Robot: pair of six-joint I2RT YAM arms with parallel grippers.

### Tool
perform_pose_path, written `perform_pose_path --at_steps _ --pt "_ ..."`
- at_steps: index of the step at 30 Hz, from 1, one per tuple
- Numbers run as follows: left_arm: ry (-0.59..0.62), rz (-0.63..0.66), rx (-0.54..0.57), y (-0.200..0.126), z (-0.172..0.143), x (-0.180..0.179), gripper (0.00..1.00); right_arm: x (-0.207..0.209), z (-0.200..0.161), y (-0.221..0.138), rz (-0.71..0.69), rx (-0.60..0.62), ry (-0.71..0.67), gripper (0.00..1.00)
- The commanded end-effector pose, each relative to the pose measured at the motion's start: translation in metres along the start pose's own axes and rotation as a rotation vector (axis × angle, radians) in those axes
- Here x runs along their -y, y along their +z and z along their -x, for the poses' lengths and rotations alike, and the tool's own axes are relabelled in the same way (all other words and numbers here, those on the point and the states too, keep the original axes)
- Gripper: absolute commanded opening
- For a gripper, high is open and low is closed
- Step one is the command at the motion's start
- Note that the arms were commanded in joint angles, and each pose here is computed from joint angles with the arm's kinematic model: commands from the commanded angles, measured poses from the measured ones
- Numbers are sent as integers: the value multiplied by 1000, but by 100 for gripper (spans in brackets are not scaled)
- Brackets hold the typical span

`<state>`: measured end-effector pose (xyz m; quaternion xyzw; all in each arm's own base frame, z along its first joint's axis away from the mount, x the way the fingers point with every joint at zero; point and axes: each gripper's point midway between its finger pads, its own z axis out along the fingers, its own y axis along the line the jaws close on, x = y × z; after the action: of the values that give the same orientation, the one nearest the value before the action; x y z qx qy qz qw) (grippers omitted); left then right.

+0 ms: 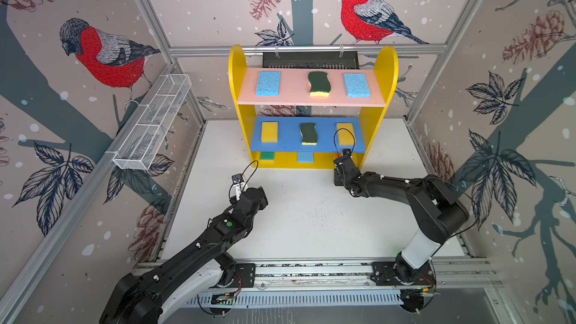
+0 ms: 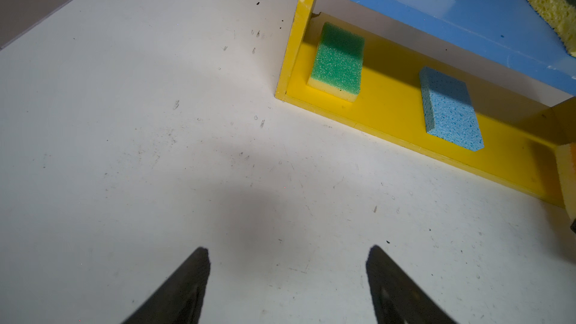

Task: Arrange cleaning sponges on a shelf
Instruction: Place the cleaning sponge at the shelf.

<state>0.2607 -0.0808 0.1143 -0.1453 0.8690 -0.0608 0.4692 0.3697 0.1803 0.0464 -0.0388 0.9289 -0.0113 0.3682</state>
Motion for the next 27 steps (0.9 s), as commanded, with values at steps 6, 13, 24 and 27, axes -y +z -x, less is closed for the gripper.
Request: perform_pose_path --at_steps 6,13,24,27 --pt "-22 -12 28 1 4 1 80 3 18 -1 -18 52 44 61" --pt "-22 -23 23 4 1 5 80 -1 15 -8 -23 92 35 58" --pt "-9 -16 10 11 -7 4 79 -2 30 -12 -15 151 36 58" --pt "-4 -14 2 13 -11 3 80 -2 32 -9 -12 152 32 58"
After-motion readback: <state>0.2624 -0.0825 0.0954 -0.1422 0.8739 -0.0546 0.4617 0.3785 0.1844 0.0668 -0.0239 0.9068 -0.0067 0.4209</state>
